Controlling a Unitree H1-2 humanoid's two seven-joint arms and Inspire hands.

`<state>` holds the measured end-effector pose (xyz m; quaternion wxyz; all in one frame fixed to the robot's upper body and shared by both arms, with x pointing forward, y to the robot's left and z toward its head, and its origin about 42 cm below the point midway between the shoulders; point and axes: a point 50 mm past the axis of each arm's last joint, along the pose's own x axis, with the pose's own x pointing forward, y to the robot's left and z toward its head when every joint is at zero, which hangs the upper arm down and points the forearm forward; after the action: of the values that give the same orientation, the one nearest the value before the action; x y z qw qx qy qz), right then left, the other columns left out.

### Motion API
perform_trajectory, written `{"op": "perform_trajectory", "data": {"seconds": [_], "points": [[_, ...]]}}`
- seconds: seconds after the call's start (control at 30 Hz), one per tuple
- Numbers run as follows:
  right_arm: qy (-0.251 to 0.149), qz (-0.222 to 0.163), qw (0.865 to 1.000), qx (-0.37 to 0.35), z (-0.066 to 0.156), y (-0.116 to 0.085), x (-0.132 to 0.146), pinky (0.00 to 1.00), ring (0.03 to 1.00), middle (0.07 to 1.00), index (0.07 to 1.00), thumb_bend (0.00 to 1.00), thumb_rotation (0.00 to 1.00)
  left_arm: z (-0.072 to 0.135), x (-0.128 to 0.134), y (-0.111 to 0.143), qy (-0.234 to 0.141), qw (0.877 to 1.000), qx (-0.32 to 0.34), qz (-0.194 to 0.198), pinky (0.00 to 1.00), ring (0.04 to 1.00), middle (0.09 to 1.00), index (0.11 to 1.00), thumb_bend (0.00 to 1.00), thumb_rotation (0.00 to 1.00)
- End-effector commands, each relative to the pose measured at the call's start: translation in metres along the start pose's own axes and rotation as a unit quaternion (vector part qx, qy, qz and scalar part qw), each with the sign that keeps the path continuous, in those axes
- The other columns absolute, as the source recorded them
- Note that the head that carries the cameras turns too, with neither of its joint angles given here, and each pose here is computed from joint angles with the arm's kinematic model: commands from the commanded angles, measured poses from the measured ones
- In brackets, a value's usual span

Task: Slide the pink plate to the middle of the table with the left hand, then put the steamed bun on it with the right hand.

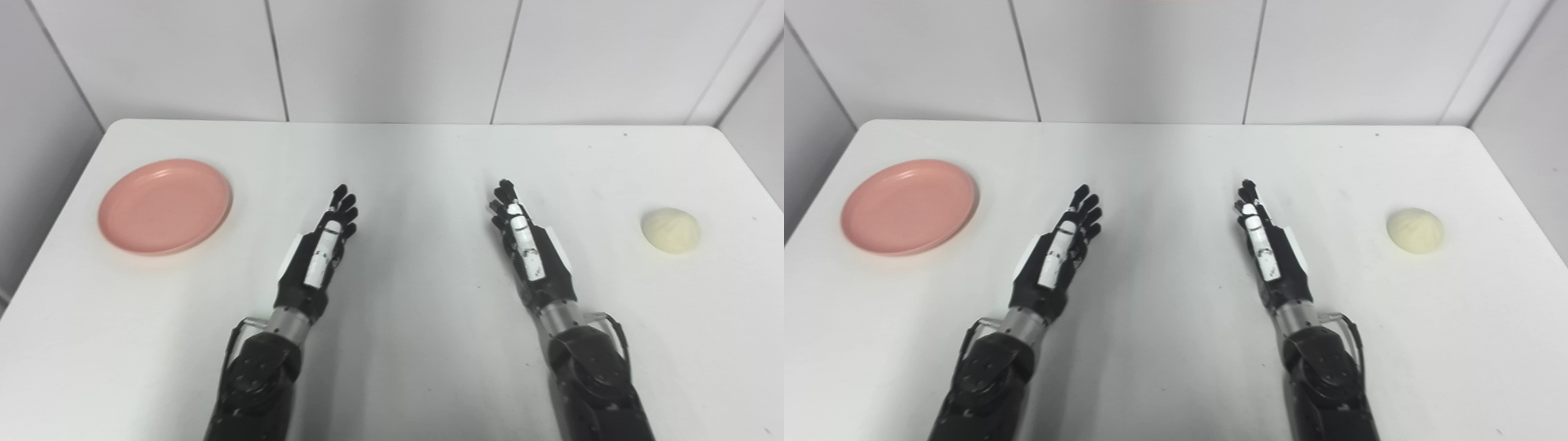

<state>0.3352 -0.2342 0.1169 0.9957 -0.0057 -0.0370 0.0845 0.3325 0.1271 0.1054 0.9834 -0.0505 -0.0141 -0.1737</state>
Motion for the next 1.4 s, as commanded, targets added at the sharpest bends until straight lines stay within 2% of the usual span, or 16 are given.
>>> {"op": "perform_trajectory", "data": {"seconds": [0.0,0.17,0.5,0.73,1.0,1.03,1.23,1.37], "points": [[0.029,-0.008,1.000,0.008,-0.024,-0.006,-0.015,1.00,1.000,1.000,1.000,0.19,1.00,-0.048,-0.022,0.000,0.081,0.997,-0.011,0.014,1.00,0.996,1.000,1.000,0.31,1.00],[0.032,-0.010,0.999,0.013,-0.024,-0.005,-0.014,1.00,1.000,1.000,1.000,0.16,1.00,-0.052,-0.021,0.000,0.080,0.997,-0.011,0.014,1.00,0.994,1.000,1.000,0.31,1.00],[0.032,-0.009,0.999,0.013,-0.024,-0.005,-0.014,1.00,1.000,1.000,1.000,0.18,1.00,-0.052,-0.020,-0.001,0.081,0.997,-0.013,0.016,1.00,0.995,1.000,1.000,0.30,1.00],[0.028,-0.007,0.999,0.013,-0.021,-0.005,-0.017,1.00,1.000,1.000,1.000,0.19,1.00,-0.043,-0.021,-0.002,0.069,0.997,-0.012,0.016,1.00,0.998,1.000,1.000,0.30,1.00],[0.027,-0.010,1.000,0.010,-0.019,-0.008,-0.017,1.00,1.000,1.000,1.000,0.18,1.00,-0.013,-0.008,0.000,0.028,0.999,0.007,0.015,1.00,1.000,1.000,1.000,0.31,1.00],[0.026,-0.010,1.000,0.010,-0.019,-0.009,-0.017,1.00,1.000,1.000,1.000,0.18,1.00,-0.010,-0.006,0.000,0.024,1.000,0.008,0.015,1.00,1.000,1.000,1.000,0.34,1.00],[0.026,-0.014,1.000,0.010,-0.019,-0.010,-0.017,1.00,1.000,1.000,1.000,0.18,1.00,0.027,0.015,0.005,-0.031,0.999,0.032,0.020,1.00,0.997,0.996,1.000,0.33,1.00],[0.025,-0.012,1.000,0.010,-0.019,-0.012,-0.017,1.00,1.000,1.000,1.000,0.18,1.00,0.050,0.026,0.008,-0.073,0.996,0.038,0.028,0.98,0.980,0.981,1.000,0.38,1.00]]}}
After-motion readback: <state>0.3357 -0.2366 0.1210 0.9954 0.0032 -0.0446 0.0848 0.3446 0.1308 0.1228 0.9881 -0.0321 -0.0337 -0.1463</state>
